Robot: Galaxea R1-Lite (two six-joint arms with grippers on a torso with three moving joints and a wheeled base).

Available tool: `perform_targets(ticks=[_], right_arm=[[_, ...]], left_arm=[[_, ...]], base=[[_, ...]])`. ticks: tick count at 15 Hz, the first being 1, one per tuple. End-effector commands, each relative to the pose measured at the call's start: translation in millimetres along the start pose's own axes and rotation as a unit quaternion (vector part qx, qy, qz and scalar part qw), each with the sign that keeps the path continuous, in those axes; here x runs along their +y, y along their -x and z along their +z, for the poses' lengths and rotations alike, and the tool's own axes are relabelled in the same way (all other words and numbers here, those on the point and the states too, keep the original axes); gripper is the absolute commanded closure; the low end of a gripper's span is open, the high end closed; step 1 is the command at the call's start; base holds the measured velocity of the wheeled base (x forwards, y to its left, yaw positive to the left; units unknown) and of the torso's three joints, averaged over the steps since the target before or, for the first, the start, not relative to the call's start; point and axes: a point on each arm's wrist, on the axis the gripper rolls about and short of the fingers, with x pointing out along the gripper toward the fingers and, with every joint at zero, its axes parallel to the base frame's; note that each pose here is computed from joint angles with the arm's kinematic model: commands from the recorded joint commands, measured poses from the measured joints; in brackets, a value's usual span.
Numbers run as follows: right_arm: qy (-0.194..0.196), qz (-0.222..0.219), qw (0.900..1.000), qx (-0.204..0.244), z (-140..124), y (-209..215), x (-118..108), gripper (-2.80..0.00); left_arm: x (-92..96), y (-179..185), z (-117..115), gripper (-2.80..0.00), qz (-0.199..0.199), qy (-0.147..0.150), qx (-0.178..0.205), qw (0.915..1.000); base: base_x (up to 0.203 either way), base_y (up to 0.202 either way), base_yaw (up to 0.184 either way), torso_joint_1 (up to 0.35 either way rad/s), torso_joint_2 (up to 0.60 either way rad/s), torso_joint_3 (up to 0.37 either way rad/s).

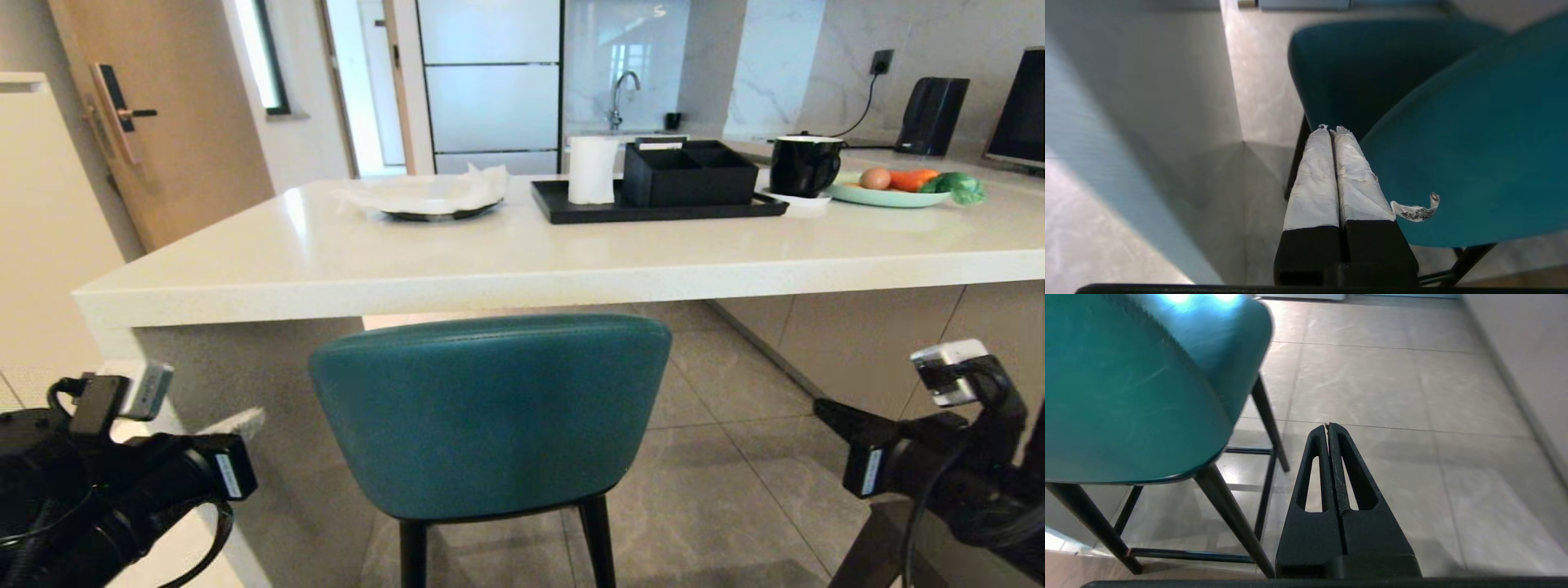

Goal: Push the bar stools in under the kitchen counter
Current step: Pull the blue chair out from under the dining table

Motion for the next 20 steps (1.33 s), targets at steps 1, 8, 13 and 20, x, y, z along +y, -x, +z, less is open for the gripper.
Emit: perform_targets(ticks=[1,8,13,20], right_arm=[[0.009,0.008,1.0,0.023,-32,-38,6,0.0],[-0.028,0.025,0.999,-0.014,-35,-80,25,0.0],[-0.029,0.028,0.999,-0.036,-33,-115,29,0.0],[-0.058,0.067,0.994,-0.064,-31,-153,56,0.0]], left_arm=[[2.1,-27,-36,0.0,-0.001,0.001,0.053,0.9986],[0.3,-49,-21,0.0,-0.019,0.0,-0.005,0.9998],[0.9,-57,-29,0.0,-0.015,0.001,0.011,0.9998],[-2.1,-69,-13,0.0,-0.028,0.019,-0.028,0.999]], base=[[0.0,0.0,0.0,0.0,0.0,0.0],[0.0,0.0,0.0,0.0,0.0,0.0],[0.0,0.0,0.0,0.0,0.0,0.0],[0.0,0.0,0.0,0.0,0.0,0.0]])
